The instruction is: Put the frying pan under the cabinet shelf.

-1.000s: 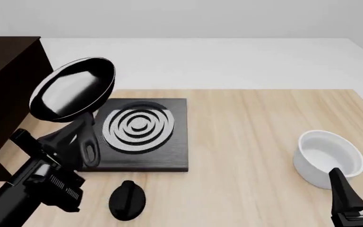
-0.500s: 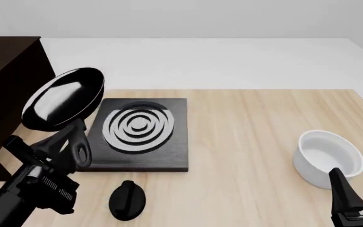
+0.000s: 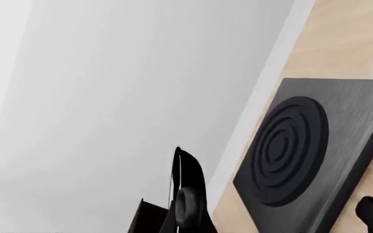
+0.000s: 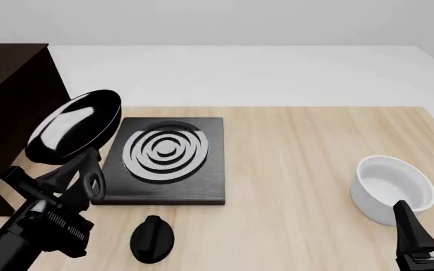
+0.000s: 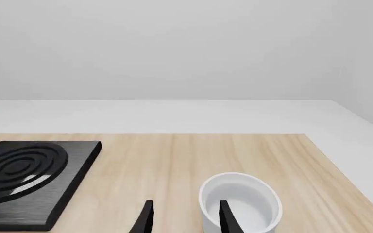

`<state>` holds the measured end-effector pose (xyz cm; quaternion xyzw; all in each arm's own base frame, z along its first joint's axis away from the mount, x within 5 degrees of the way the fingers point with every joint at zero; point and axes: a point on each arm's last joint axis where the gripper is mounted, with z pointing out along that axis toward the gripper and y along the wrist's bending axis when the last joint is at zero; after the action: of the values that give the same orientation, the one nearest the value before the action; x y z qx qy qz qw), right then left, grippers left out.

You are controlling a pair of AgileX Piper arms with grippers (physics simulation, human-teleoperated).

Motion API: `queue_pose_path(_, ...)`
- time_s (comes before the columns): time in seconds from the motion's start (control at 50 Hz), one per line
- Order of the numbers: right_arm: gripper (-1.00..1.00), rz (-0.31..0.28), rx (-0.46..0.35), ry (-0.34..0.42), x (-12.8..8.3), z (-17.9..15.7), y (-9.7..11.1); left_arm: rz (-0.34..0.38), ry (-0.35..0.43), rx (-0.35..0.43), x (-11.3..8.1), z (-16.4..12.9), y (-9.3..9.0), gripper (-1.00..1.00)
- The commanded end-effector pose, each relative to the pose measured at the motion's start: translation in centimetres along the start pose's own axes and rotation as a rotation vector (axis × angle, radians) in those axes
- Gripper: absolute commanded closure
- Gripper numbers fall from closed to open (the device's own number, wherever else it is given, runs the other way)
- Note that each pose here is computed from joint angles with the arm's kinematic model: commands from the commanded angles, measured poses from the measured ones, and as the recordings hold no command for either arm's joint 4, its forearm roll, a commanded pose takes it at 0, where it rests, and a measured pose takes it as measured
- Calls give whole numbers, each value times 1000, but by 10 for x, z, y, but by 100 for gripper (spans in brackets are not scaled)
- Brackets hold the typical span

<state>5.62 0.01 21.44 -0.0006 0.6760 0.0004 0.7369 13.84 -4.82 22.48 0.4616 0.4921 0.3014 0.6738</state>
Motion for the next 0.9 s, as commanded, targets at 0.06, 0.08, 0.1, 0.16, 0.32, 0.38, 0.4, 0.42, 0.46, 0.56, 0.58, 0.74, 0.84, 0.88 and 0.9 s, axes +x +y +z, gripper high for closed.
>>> queue_pose_path(0.06,-100,0,0,0,0,0,0,-8,-14,-33,-1,3,4,100)
queue_pose_path(0.08,-100,0,0,0,0,0,0,-12,-14,-32,-1,3,4,100)
queue_pose_path(0.1,-100,0,0,0,0,0,0,-12,-13,-33,-1,3,4,100)
queue_pose_path(0.16,-100,0,0,0,0,0,0,-17,-6,-35,0,3,3,100)
queue_pose_path(0.32,-100,0,0,0,0,0,0,-31,14,-35,4,3,2,100)
queue_pose_path(0.38,-100,0,0,0,0,0,0,-32,19,-36,5,4,0,100)
queue_pose_path(0.4,-100,0,0,0,0,0,0,-33,20,-36,6,4,0,100)
queue_pose_path(0.42,-100,0,0,0,0,0,0,-37,23,-37,6,4,0,100)
queue_pose_path(0.46,-100,0,0,0,0,0,0,-39,25,-36,7,4,-1,100)
queue_pose_path(0.56,-100,0,0,0,0,0,0,-41,35,-33,9,5,-3,100)
queue_pose_path(0.58,-100,0,0,0,0,0,0,-43,37,-34,10,5,-3,100)
queue_pose_path(0.74,-100,0,0,0,0,0,0,-45,60,-40,14,5,-4,100)
queue_pose_path(0.84,-100,0,0,0,0,0,0,-51,71,-40,16,4,-6,100)
queue_pose_path(0.88,-100,0,0,0,0,0,0,-53,77,-40,17,4,-7,100)
queue_pose_path(0.9,-100,0,0,0,0,0,0,-54,78,-40,18,4,-7,100)
